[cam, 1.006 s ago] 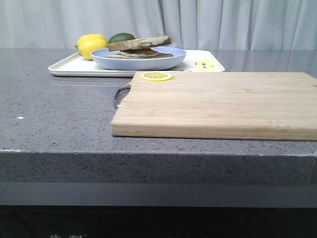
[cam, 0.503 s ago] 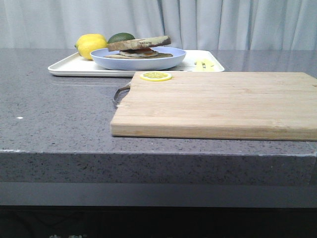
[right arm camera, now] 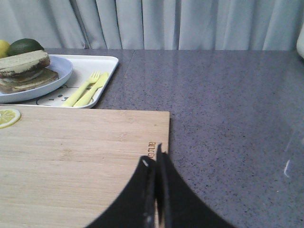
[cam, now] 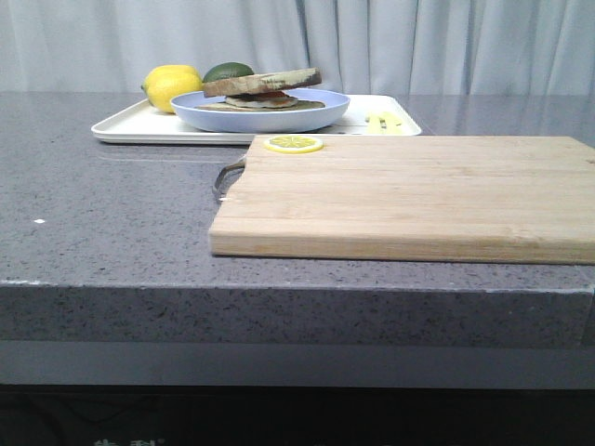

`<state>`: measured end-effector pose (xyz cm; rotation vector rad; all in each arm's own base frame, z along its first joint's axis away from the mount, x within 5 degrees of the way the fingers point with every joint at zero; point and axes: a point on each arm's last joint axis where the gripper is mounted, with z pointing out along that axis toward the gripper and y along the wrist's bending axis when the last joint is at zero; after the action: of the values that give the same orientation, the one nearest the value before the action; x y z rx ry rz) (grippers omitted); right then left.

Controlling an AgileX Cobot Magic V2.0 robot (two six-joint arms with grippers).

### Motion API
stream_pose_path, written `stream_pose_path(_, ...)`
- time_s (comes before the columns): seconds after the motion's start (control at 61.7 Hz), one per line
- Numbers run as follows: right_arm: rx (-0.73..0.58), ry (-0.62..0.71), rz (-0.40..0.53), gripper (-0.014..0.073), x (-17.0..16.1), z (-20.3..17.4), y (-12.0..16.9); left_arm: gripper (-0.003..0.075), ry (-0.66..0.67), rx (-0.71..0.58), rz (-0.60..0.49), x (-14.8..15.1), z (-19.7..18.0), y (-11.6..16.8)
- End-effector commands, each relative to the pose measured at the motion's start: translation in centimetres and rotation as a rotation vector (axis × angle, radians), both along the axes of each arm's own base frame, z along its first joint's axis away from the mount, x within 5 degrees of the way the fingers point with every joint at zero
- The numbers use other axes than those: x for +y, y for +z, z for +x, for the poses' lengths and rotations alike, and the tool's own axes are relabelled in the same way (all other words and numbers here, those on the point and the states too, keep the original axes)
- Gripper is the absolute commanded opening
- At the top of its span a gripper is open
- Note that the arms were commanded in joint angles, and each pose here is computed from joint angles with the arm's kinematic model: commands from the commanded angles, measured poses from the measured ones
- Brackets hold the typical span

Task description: Place bread and move sandwich to tray

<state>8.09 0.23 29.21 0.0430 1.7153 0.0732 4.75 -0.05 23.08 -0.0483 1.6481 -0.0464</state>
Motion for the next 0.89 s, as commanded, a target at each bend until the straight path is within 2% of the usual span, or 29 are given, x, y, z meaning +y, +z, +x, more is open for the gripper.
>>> stream_pose_path(0.0, -0.098, -0.016, -0.007, -0.0062, -0.2, 0.1, 1.5, -0.0019, -0.006, -0.105, -0.015, 0.0, 0.0, 0.2)
stream_pose_path(0.211, -0.097, -0.016, -0.007, -0.0062, -0.1, 0.1, 1.5, -0.0019, -0.002, -0.098, -0.049, 0.0, 0.7, -2.9)
stream_pose_path(0.243, -0.096, -0.016, -0.007, -0.0062, -0.1, 0.1, 1.5, -0.0019, -0.004, -0.065, -0.052, 0.0, 0.7, -3.1)
stream_pose_path(0.876, -0.098, -0.016, -0.007, -0.0062, -0.1, 0.1, 1.5, -0.0019, -0.005, -0.050, -0.052, 0.0, 0.7, -3.3)
